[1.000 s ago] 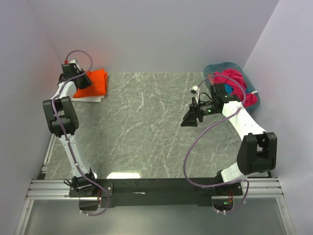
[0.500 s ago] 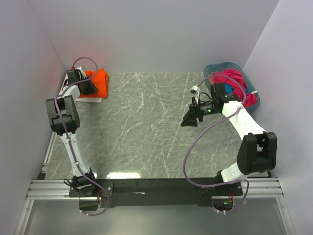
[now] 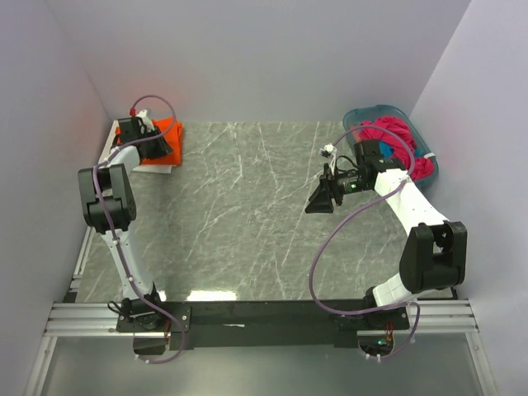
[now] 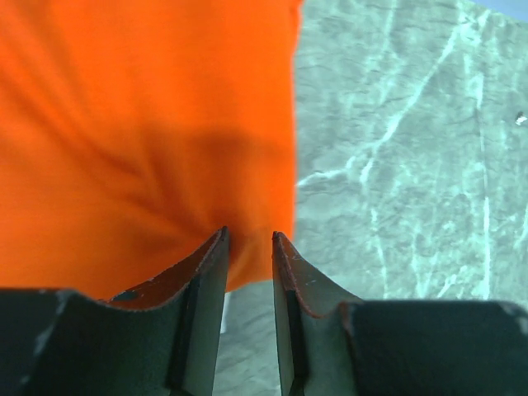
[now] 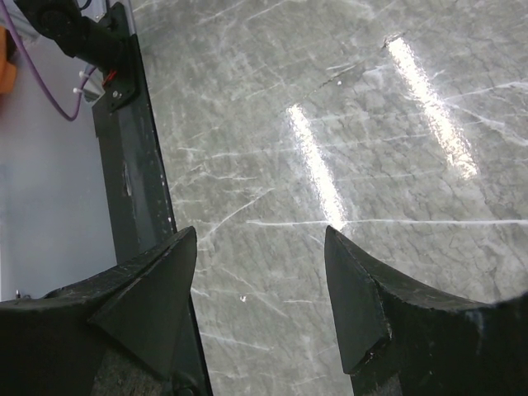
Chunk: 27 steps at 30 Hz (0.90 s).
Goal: Fold and stack the t-shirts
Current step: Neatly place the folded tshirt to the corner, then reset both grippers
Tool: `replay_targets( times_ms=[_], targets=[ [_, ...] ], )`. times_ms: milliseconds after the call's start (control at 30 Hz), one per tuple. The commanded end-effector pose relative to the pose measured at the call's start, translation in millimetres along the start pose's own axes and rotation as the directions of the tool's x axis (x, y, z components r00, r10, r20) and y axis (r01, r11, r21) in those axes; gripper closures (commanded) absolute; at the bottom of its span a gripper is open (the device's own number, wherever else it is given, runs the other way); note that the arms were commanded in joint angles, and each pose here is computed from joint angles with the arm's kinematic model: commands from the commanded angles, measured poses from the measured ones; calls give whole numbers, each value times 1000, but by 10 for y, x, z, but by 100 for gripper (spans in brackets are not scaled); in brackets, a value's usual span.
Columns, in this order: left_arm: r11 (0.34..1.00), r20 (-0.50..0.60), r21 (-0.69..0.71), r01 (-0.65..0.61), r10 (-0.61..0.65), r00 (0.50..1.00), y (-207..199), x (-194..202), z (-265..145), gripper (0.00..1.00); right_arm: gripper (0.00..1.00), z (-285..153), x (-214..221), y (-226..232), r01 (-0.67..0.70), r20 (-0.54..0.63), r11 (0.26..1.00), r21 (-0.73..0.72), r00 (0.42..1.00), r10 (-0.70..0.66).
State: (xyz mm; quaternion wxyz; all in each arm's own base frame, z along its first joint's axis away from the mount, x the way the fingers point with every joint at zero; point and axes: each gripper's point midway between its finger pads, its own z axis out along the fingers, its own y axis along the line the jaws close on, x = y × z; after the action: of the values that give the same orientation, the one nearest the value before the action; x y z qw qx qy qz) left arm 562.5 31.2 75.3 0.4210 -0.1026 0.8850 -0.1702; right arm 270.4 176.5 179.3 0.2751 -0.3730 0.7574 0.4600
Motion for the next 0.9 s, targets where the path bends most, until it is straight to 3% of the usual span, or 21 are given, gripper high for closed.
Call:
replay_targets(
  times_ms=[0,367,467,600,700,833,867],
  targets=[
    [997,59,58,-57,54,997,-252,-197,-103,66,30,-43,-136,17,35,27,999,-11,999,-35],
    [999,-16,0,-38,38,999,-82,57,75,66,29,-38,-126,14,36,23,999,-11,999,-36],
    [997,75,-30,-64,66,995,-128,-191,-110,65,29,-49,-131,5,41,23,999,-1,999,-41],
    [991,309,-60,-123,136,941,-416,-825,-811,60,29,-77,-157,-3,64,23,998,27,998,-65],
    [987,435,-114,-115,153,887,-553,-1164,-1354,44,28,-116,-182,-20,86,22,994,71,996,-87],
    [992,494,-129,9,57,868,-553,-1200,-1882,20,28,-182,-228,-48,124,22,982,141,991,-128],
    [999,487,-48,11,14,873,-687,-1094,-2010,4,28,-220,-280,-37,153,30,974,167,987,-161]
  ],
)
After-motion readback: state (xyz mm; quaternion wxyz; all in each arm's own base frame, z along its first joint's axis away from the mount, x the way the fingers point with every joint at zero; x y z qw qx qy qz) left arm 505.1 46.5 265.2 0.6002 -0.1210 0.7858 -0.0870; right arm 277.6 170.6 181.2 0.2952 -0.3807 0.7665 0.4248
